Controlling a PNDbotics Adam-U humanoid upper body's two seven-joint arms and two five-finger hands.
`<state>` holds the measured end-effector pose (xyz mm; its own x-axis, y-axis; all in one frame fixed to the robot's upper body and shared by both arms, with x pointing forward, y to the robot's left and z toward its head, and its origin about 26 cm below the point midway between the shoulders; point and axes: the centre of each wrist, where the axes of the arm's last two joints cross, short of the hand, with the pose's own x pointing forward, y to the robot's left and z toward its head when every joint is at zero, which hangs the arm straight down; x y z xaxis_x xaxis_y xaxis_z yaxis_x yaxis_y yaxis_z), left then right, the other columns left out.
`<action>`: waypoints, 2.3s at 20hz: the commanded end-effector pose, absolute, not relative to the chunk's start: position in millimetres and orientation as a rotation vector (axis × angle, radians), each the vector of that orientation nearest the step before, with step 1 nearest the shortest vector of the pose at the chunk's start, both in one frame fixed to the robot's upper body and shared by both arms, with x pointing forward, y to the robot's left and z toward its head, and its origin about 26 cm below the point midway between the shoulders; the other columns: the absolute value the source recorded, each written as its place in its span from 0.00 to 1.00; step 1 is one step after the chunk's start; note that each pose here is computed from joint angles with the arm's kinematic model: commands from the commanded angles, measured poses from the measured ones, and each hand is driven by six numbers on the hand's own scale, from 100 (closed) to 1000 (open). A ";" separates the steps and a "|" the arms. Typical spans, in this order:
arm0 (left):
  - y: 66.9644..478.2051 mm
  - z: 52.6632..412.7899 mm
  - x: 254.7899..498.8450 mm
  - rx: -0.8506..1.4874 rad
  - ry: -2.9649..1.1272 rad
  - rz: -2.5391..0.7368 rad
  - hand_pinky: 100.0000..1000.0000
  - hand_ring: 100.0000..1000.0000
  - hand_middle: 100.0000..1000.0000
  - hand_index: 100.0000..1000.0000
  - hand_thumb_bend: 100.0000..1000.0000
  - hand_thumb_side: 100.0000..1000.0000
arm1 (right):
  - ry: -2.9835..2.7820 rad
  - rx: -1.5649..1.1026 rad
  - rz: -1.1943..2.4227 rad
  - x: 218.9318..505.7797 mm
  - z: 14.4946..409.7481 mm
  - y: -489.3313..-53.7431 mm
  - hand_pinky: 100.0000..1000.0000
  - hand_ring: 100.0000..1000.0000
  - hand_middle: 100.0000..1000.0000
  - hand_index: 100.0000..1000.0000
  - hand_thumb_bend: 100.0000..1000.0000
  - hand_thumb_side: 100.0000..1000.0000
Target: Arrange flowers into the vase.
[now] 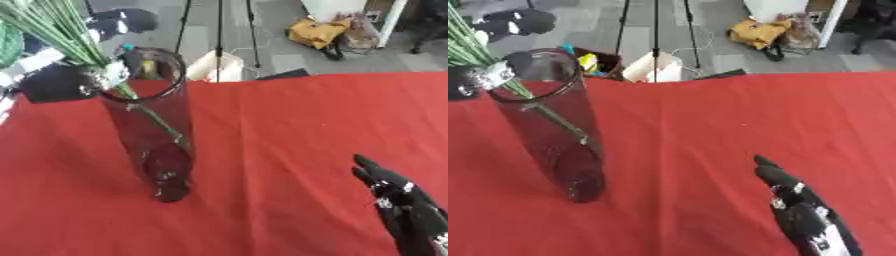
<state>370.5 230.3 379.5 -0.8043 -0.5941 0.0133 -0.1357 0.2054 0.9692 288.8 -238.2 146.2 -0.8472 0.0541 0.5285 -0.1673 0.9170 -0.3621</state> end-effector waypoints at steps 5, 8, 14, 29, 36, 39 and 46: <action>244.4 400.1 362.0 0.697 -2.081 -1.647 1.00 0.99 1.00 1.00 0.00 0.92 | -2.539 0.080 0.546 288.1 152.0 -238.5 0.98 1.00 0.00 0.88 0.00 1.00; 245.1 404.1 360.1 0.719 -2.052 -1.674 1.00 0.99 1.00 1.00 0.00 0.93 | -2.538 0.080 0.547 288.1 152.1 -238.6 0.98 1.00 0.00 0.88 0.00 1.00; 248.7 412.9 358.8 0.787 -1.980 -1.725 1.00 0.99 1.00 1.00 0.00 0.95 | -2.534 0.082 0.551 288.1 152.2 -238.8 0.98 1.00 0.00 0.88 0.00 1.00; 253.6 420.1 361.1 0.783 -1.860 -1.831 1.00 1.00 1.00 1.00 0.00 1.00 | -2.527 0.080 0.553 288.5 153.2 -239.1 0.99 1.00 0.00 0.88 0.00 1.00; 254.8 424.1 359.0 0.782 -1.794 -1.860 1.00 1.00 1.00 1.00 0.00 1.00 | -2.524 0.080 0.552 288.4 153.1 -239.2 0.99 1.00 0.00 0.88 0.00 1.00; 256.3 425.7 357.3 0.808 -1.776 -1.859 1.00 1.00 1.00 1.00 0.00 1.00 | -2.524 0.079 0.551 288.4 153.1 -239.5 0.99 1.00 0.00 0.88 0.00 1.00; 258.3 425.4 355.2 0.846 -1.781 -1.851 1.00 1.00 1.00 1.00 0.00 1.00 | -2.521 0.075 0.552 288.6 153.5 -239.5 0.99 1.00 0.00 0.88 0.00 1.00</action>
<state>364.4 249.6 412.2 -0.7402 -0.6661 -0.0915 -0.0566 -0.0738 0.9957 289.7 -237.6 148.2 -0.8367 0.0537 0.5450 -0.1741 0.9175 -0.3577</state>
